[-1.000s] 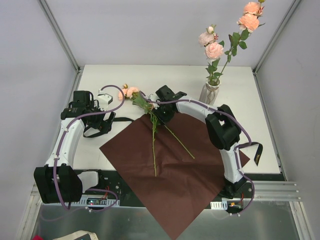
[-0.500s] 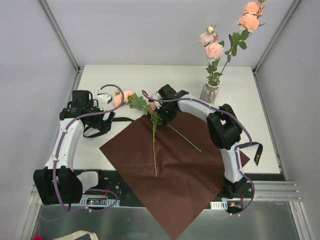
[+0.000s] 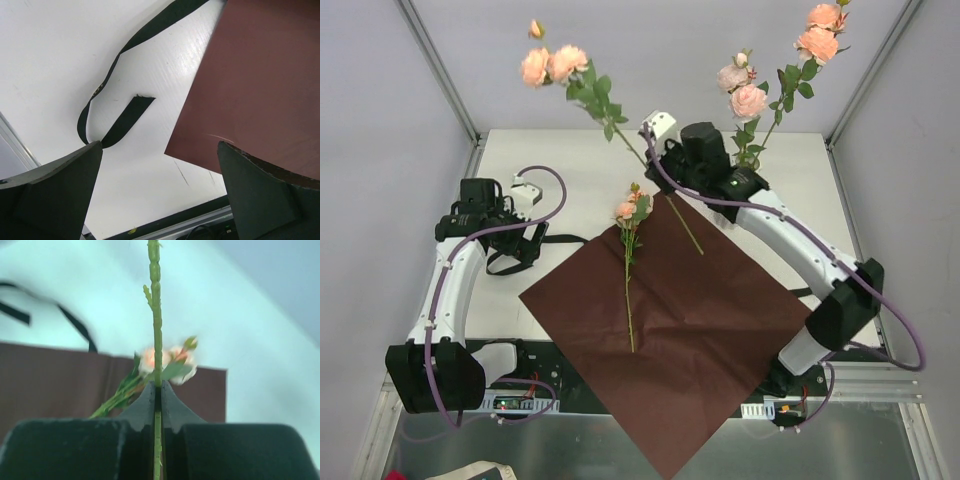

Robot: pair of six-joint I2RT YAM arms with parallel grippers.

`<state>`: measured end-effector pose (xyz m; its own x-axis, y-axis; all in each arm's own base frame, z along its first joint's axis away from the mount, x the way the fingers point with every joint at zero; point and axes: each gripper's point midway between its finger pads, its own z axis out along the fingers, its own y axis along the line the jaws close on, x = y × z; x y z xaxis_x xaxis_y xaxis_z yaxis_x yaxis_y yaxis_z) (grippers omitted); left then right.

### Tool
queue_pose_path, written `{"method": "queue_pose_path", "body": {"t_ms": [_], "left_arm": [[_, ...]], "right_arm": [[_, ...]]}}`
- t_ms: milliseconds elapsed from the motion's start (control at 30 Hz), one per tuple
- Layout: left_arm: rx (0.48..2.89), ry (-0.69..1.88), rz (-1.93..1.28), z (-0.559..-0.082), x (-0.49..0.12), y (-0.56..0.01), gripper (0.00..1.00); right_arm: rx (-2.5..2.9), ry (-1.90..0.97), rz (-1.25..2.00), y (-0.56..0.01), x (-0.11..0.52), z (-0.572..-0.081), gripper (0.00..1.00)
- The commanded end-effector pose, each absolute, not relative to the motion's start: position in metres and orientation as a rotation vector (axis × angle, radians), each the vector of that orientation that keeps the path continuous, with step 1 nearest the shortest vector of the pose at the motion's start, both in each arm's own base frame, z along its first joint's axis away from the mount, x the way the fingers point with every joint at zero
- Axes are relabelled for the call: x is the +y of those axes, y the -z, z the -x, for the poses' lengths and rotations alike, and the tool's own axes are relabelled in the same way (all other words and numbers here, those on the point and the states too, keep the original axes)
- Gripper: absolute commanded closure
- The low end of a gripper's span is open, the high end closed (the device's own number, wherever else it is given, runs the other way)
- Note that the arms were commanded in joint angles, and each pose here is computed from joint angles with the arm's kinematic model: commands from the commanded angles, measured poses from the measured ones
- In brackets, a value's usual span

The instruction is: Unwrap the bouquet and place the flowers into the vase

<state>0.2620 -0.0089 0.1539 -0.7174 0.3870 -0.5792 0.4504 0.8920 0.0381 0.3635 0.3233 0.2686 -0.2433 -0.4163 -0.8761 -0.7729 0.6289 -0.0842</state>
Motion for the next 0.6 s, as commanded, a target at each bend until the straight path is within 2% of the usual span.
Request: {"method": "queue_pose_path", "body": {"t_ms": [0,133,267,400,567], "left_arm": [[2.4,0.125,-0.602,-0.266,-0.008,-0.175,0.01],[2.401,0.134,-0.596,-0.267,-0.009,-0.177,0.01],[2.402,0.133,-0.592,-0.269,-0.008,-0.178,0.01],[2.399,0.13,-0.594,-0.27,-0.007,-0.178,0.01],[2.394,0.126,-0.6,-0.271,-0.006,-0.18,0.01]], "right_arm": [[1.487,-0.428,0.737,-0.393,0.311,-0.376,0.99],[1.15,-0.351,0.533,-0.505,0.269,-0.365,0.99],[0.955,-0.215,0.366,-0.571,0.22,-0.361,0.99],[0.868,-0.088,0.143,-0.595,0.158,-0.356,0.99],[0.884,-0.013,0.038,-0.584,0.115,-0.364,0.99]]}}
